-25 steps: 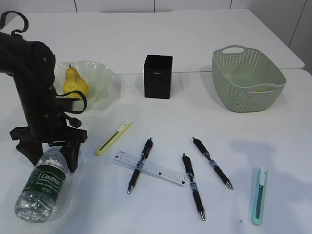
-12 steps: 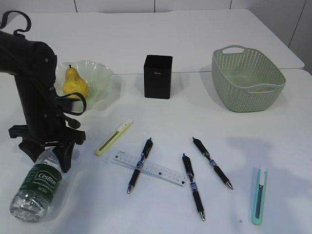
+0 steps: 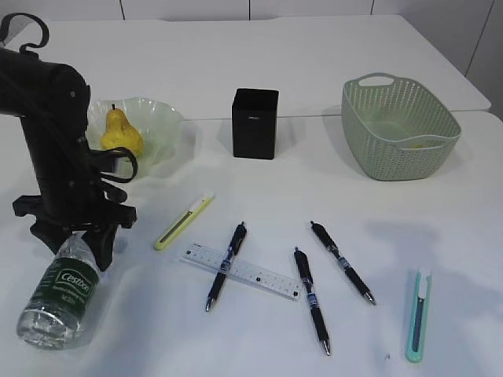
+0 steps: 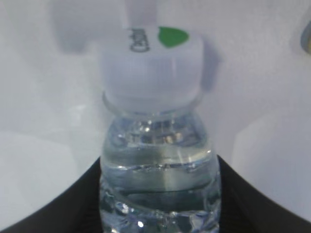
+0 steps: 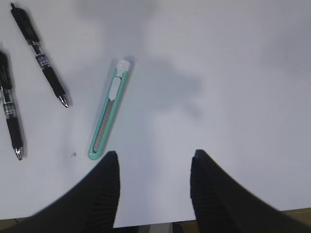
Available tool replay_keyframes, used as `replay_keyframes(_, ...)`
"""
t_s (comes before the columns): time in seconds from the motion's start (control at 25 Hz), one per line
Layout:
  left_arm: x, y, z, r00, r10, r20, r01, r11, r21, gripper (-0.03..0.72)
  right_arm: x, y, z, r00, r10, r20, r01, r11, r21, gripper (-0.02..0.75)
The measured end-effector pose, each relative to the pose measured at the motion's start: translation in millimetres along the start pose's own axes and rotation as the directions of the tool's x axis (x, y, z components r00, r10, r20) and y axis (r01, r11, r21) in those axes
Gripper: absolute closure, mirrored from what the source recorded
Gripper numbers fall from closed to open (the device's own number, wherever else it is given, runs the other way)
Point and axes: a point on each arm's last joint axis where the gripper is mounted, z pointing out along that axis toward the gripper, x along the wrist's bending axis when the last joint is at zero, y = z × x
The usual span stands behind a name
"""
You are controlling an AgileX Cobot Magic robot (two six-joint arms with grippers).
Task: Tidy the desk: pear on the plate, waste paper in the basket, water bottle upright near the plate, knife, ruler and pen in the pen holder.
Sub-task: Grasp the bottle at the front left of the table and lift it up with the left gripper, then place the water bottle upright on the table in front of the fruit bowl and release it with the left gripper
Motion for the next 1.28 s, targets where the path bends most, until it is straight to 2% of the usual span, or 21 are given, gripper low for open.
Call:
replay_keyframes(0.16, 3.1, 0, -20, 1.000, -0.006, -0.021, 0.003, 0.995, -0.099, 0.307, 0, 0, 0, 1.000, 0.000, 0.000, 0.000, 1.000, 0.000, 0.351)
replay_keyframes(0.32, 10.0, -10, -57, 0.998, -0.031, -0.063, 0.017, 0.977, -0.213, 0.309, 0, 0, 0, 1.000, 0.000, 0.000, 0.000, 1.000, 0.000, 0.351)
replay_keyframes(0.48, 18.3, -27, -104, 0.994, -0.067, -0.088, 0.030, 0.927, -0.373, 0.309, 0, 0, 0, 1.000, 0.000, 0.000, 0.000, 1.000, 0.000, 0.351)
replay_keyframes(0.72, 31.9, -74, -170, 0.991, -0.110, -0.074, 0.037, 0.764, -0.644, 0.309, 0, 0, 0, 1.000, 0.000, 0.000, 0.000, 1.000, 0.000, 0.351)
replay_keyframes(0.88, 40.8, -109, -169, 0.991, -0.118, -0.069, 0.028, 0.668, -0.743, 0.309, 0, 0, 0, 1.000, 0.000, 0.000, 0.000, 1.000, 0.000, 0.351)
replay_keyframes(1.0, 42.8, -131, -159, 0.996, -0.063, -0.065, -0.019, 0.553, -0.833, 0.309, 0, 0, 0, 1.000, 0.000, 0.000, 0.000, 1.000, 0.000, 0.351)
replay_keyframes(1.12, 38.1, -142, -146, 0.995, 0.046, -0.084, -0.095, 0.401, -0.911, 0.309, 0, 0, 0, 1.000, -0.002, 0.000, 0.002, 1.000, 0.000, 0.351)
replay_keyframes(1.24, 29.1, -145, -133, 0.980, 0.164, -0.115, -0.157, 0.268, -0.951, 0.309, 0, 0, 0, 1.000, -0.002, 0.000, 0.002, 1.000, 0.000, 0.351)
replay_keyframes(1.28, 26.7, -144, -130, 0.975, 0.188, -0.118, -0.163, 0.247, -0.955, 0.309, 0, 0, 0, 1.000, -0.002, 0.000, 0.002, 1.000, -0.002, 0.351)
